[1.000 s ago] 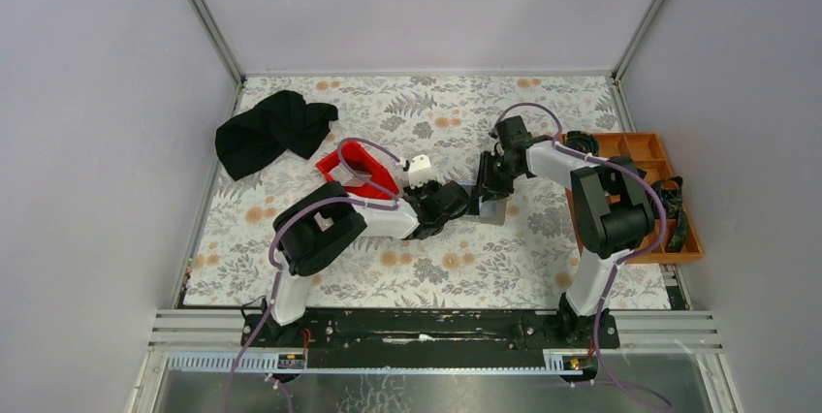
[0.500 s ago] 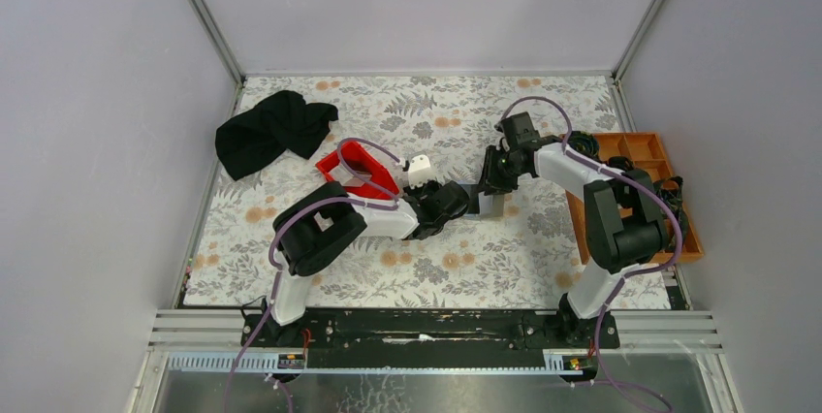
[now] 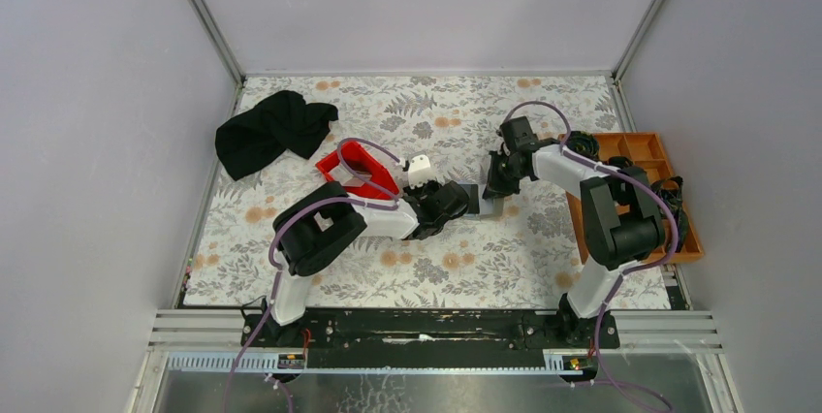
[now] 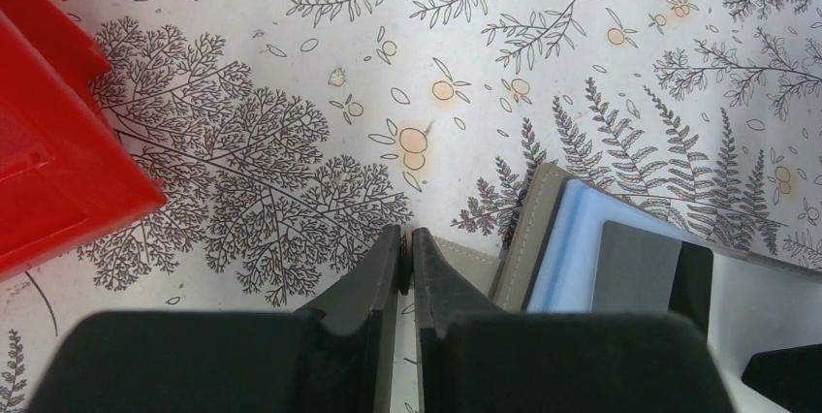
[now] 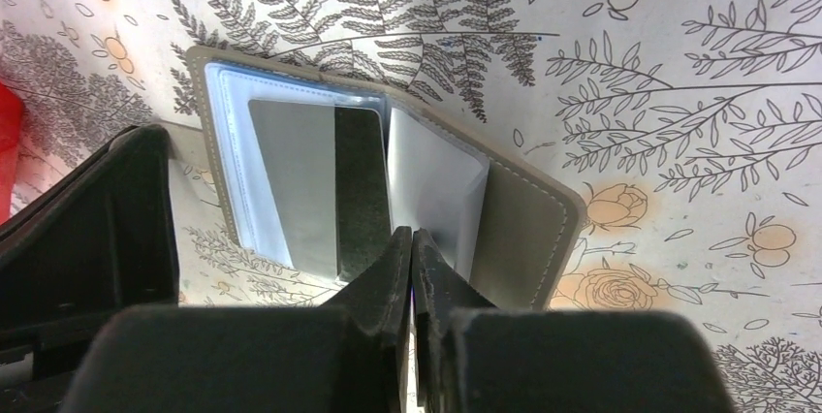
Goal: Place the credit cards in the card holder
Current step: Insert the credit card into the card holder.
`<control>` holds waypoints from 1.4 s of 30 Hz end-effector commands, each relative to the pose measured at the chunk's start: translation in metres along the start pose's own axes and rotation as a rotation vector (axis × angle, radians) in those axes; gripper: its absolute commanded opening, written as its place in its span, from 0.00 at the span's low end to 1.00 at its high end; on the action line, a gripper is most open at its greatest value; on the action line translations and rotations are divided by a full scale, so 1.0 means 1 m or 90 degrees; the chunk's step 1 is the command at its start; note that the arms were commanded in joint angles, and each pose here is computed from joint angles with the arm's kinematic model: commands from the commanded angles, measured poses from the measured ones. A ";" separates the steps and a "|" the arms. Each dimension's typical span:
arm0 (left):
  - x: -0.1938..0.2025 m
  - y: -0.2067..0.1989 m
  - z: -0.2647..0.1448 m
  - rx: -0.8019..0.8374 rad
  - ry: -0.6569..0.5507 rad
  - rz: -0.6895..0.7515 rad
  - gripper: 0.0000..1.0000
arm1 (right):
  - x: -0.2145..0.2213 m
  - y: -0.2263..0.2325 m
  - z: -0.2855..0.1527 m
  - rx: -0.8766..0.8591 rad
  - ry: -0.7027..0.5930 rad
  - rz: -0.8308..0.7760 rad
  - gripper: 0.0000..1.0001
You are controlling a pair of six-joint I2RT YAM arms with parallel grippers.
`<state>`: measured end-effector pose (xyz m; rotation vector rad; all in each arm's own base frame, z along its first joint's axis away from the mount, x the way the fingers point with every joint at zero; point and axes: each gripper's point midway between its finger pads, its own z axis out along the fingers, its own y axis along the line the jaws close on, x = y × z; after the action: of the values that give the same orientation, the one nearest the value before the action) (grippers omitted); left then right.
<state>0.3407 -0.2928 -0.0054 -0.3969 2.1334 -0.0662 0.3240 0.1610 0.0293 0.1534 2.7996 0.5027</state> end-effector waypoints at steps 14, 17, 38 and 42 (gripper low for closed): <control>0.104 0.145 -0.007 -0.197 0.242 0.259 0.00 | 0.013 0.006 0.016 0.006 0.020 -0.021 0.04; 0.104 0.144 -0.007 -0.196 0.243 0.259 0.00 | 0.012 0.010 0.016 0.002 0.020 -0.025 0.04; 0.106 0.144 -0.006 -0.194 0.248 0.260 0.00 | 0.008 0.029 0.020 -0.012 0.028 -0.048 0.04; 0.106 0.143 -0.006 -0.193 0.250 0.264 0.00 | 0.007 0.032 0.019 -0.014 0.026 -0.051 0.04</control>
<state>0.3431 -0.2916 -0.0061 -0.3944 2.1326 -0.0591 0.3161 0.1866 0.0126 0.0572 2.8528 0.5030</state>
